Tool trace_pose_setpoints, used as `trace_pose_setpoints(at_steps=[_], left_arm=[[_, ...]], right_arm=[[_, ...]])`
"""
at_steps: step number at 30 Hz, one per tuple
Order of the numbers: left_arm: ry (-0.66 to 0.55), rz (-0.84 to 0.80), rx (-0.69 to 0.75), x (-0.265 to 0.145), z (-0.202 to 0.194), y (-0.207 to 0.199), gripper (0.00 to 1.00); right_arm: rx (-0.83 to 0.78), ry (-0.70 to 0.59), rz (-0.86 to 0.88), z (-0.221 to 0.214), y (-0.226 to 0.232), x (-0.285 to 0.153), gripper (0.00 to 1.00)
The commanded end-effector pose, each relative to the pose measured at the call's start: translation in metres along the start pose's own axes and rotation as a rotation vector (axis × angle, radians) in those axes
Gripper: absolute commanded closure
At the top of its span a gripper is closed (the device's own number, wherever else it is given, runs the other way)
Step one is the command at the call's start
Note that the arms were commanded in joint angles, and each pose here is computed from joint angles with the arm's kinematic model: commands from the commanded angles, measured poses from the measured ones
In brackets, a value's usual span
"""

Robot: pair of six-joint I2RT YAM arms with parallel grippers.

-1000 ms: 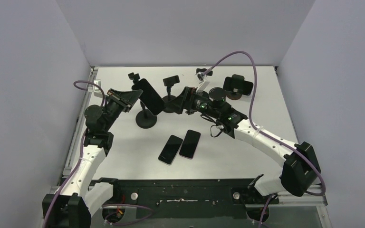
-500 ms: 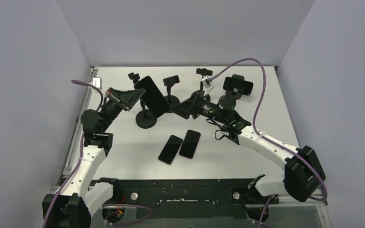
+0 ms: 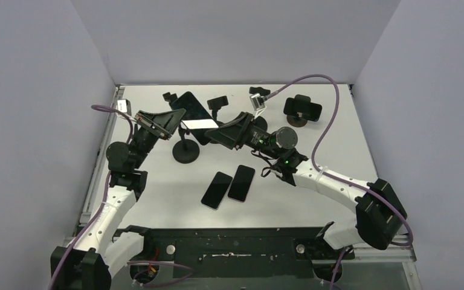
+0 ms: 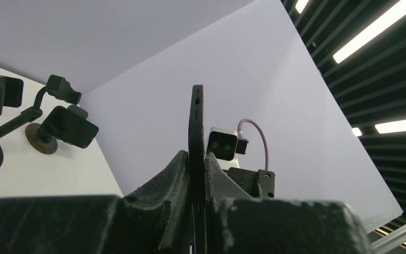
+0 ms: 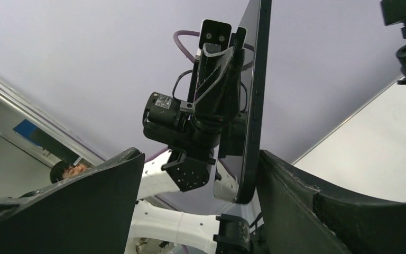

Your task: Remove the phone from the phone stand

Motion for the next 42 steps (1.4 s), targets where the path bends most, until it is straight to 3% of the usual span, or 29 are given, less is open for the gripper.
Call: trace_pose_setpoints(at_steps=[1, 4, 10, 15, 19, 22, 24, 28, 31, 34, 37, 40, 42], left_arm=[[-0.097, -0.101, 0.009, 0.003, 0.006, -0.037, 1.00], [-0.126, -0.128, 0.024, 0.009, 0.007, -0.051, 1.00], [-0.117, -0.139, 0.085, 0.017, 0.000, -0.066, 1.00], [-0.125, -0.127, 0.117, 0.016, -0.002, -0.065, 1.00], [-0.114, -0.119, 0.149, 0.015, -0.005, -0.063, 1.00], [-0.111, -0.112, 0.178, 0.013, -0.006, -0.063, 1.00], [-0.114, -0.110, 0.201, 0.010, -0.006, -0.064, 0.90], [-0.099, -0.108, 0.242, 0.005, -0.010, -0.066, 0.51], [-0.093, -0.106, 0.275, 0.001, -0.011, -0.067, 0.29], [-0.065, -0.118, 0.336, -0.001, -0.016, -0.073, 0.19], [0.015, -0.140, 0.485, 0.000, -0.025, -0.084, 0.17], [0.188, -0.200, 0.675, -0.001, -0.047, -0.093, 0.15], [0.381, -0.295, 0.720, -0.008, -0.074, -0.101, 0.15]], right_arm=[[-0.004, -0.086, 0.053, 0.018, 0.020, 0.018, 0.26], [0.014, -0.115, 0.063, 0.023, 0.023, 0.023, 0.33], [0.034, -0.137, 0.102, 0.026, 0.033, 0.035, 0.60], [0.035, -0.165, 0.115, 0.029, 0.034, 0.037, 0.77], [0.011, -0.156, 0.137, 0.028, 0.036, 0.037, 0.98], [-0.031, -0.138, 0.122, 0.029, 0.034, 0.031, 1.00], [-0.080, -0.115, 0.102, 0.028, 0.032, 0.025, 1.00], [-0.154, -0.067, 0.045, 0.027, 0.027, 0.006, 1.00], [-0.198, -0.027, 0.009, 0.027, 0.022, -0.013, 1.00], [-0.272, 0.061, -0.023, 0.022, 0.021, -0.032, 1.00], [-0.353, 0.231, -0.068, 0.009, 0.021, -0.053, 1.00], [-0.447, 0.399, -0.088, -0.006, 0.030, -0.080, 1.00], [-0.487, 0.485, -0.094, -0.012, 0.040, -0.100, 1.00]])
Point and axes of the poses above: each gripper's point midway between its finger pads, its own x axis out along the fingers, its own y axis along the line the jaws close on, z = x × y, the point moved 2 cm from there along -x, back along the fingers, and after that the axes turned 7 degrees about -x, right-handed, at the moved point
